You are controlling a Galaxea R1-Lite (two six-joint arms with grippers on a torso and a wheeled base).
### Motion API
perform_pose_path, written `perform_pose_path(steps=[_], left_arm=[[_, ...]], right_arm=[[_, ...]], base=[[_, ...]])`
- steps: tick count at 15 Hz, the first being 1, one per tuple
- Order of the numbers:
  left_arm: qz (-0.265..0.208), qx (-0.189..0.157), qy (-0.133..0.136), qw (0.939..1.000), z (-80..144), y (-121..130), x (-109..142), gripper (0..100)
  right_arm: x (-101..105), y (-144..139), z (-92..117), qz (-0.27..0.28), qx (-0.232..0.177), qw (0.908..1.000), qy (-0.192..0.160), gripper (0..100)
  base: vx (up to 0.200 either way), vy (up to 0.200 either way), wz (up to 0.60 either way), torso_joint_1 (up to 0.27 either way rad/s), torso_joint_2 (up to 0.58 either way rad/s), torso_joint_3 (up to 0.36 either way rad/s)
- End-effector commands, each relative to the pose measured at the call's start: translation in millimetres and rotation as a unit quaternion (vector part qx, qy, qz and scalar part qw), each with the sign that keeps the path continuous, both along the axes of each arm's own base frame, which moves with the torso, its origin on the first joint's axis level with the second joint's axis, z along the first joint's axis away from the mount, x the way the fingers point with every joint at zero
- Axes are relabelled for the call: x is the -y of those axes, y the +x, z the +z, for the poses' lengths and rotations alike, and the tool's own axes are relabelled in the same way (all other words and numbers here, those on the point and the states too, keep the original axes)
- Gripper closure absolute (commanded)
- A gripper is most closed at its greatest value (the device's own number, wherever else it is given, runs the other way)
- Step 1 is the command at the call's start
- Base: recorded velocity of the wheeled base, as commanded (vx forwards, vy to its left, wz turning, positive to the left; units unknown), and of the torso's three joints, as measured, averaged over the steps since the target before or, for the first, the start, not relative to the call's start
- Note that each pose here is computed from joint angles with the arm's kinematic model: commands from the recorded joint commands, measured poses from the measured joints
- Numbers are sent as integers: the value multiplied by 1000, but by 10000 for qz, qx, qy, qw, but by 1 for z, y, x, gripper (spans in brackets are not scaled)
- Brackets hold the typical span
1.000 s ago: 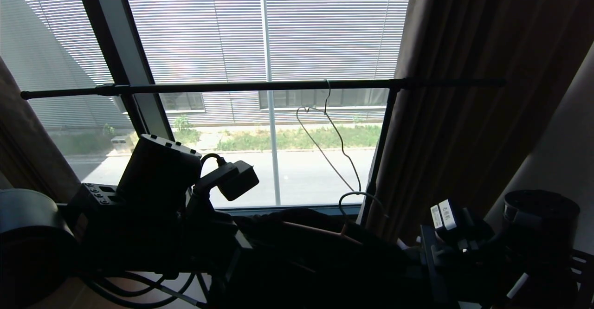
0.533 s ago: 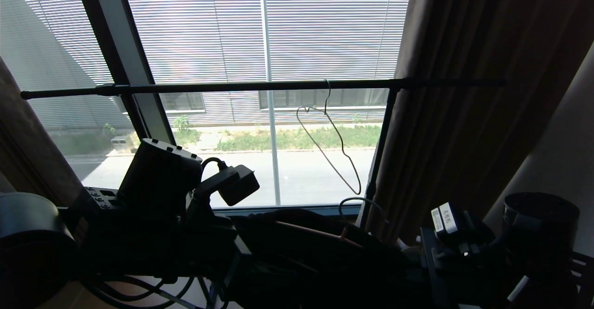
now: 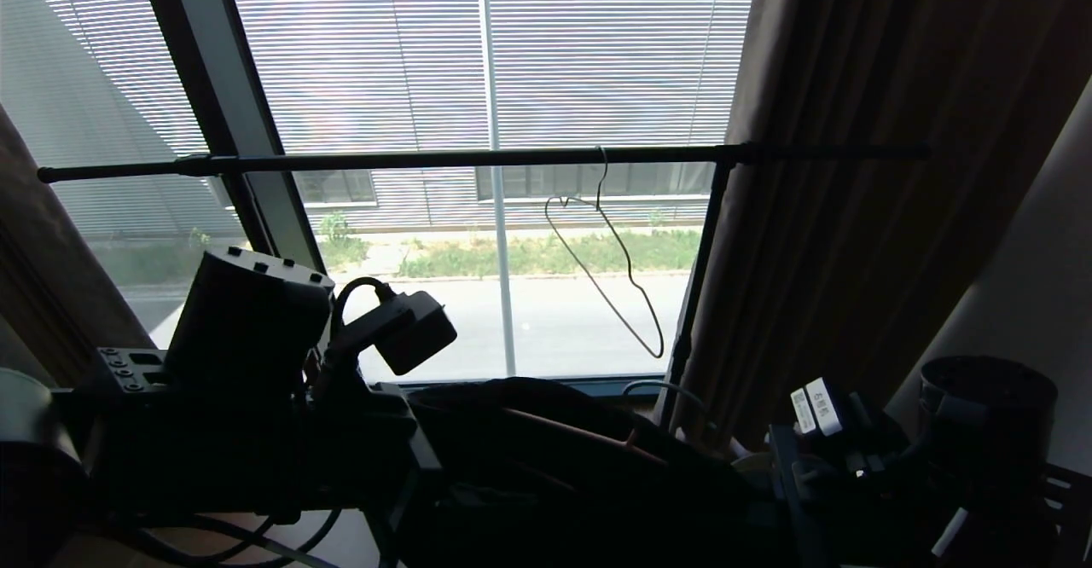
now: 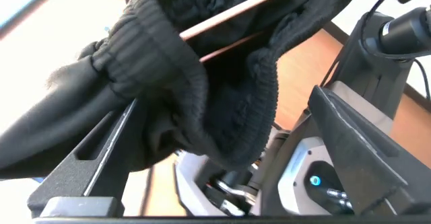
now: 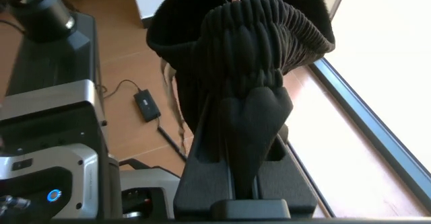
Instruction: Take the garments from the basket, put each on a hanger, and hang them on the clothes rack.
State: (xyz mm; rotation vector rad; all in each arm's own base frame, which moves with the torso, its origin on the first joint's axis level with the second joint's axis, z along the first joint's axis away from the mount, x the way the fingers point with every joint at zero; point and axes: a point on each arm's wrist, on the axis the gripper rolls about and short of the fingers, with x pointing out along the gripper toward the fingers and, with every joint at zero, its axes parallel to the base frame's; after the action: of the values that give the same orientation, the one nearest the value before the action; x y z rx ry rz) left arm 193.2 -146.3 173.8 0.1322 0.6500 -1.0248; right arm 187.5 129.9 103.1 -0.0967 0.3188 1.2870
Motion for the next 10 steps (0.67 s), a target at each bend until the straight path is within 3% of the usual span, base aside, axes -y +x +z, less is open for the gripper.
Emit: perform_pose_path(steps=[1,5,6,10], left_arm=[[85,471,-178,9987,12,-21,-24,0],[121,624,-254,9977,14,-38,-37,0],[89,801,-242,9965,17,-42,-41,0],[52,1097,-60,9939,16,-43,-49,0]], right_arm=[[3,0,-1,171,-74,9998,62,100],[5,-1,-1,218,-91,9997,91,100],[6,-2,-1,260,-96,9996,116,100],[7,-3,0,344,-69,9992,177,100]], base=[[0,0,0,0,0,0],[0,0,0,0,0,0],[0,0,0,0,0,0],[0,0,0,0,0,0]])
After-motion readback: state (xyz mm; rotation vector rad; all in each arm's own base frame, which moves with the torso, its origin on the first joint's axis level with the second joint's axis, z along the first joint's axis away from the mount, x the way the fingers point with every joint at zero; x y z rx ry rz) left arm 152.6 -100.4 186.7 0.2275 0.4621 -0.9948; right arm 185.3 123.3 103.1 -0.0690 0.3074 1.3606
